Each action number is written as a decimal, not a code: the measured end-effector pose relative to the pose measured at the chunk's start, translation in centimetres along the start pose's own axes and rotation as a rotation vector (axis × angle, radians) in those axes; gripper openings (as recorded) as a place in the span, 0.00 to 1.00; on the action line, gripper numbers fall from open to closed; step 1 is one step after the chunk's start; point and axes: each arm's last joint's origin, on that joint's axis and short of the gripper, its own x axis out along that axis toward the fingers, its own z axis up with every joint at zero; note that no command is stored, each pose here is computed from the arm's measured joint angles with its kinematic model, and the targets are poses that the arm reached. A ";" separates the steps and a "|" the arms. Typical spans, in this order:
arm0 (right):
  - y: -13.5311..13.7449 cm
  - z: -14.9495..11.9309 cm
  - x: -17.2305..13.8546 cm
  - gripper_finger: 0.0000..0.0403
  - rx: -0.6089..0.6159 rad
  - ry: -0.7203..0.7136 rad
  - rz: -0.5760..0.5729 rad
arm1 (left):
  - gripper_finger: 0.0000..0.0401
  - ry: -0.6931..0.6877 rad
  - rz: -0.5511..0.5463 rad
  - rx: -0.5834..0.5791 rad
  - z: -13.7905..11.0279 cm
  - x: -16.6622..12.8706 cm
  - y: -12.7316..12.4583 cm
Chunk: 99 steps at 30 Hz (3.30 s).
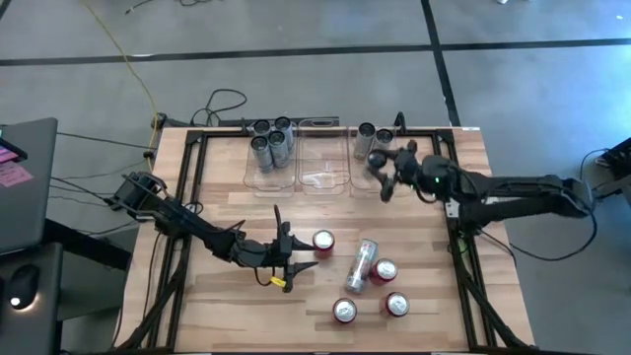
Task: Sort soda cans
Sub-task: Put the white-yellow soda can into the right transparent bin
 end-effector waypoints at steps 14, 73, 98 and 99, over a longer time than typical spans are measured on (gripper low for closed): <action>-3.1 -5.8 3.9 0.70 0.083 0.082 -0.046 | 0.44 0.022 0.010 0.020 -0.2 0.0 0.1; 0.5 -1.6 0.1 0.89 0.252 -0.183 0.184 | 0.44 0.178 0.089 0.034 -1.7 0.3 1.6; 8.8 -3.9 -3.7 0.79 0.350 0.092 0.622 | 0.44 0.196 0.029 0.062 -1.2 1.5 3.9; 9.1 -4.1 -3.8 0.79 0.355 0.106 0.632 | 0.44 0.198 0.021 0.066 -1.2 1.5 4.0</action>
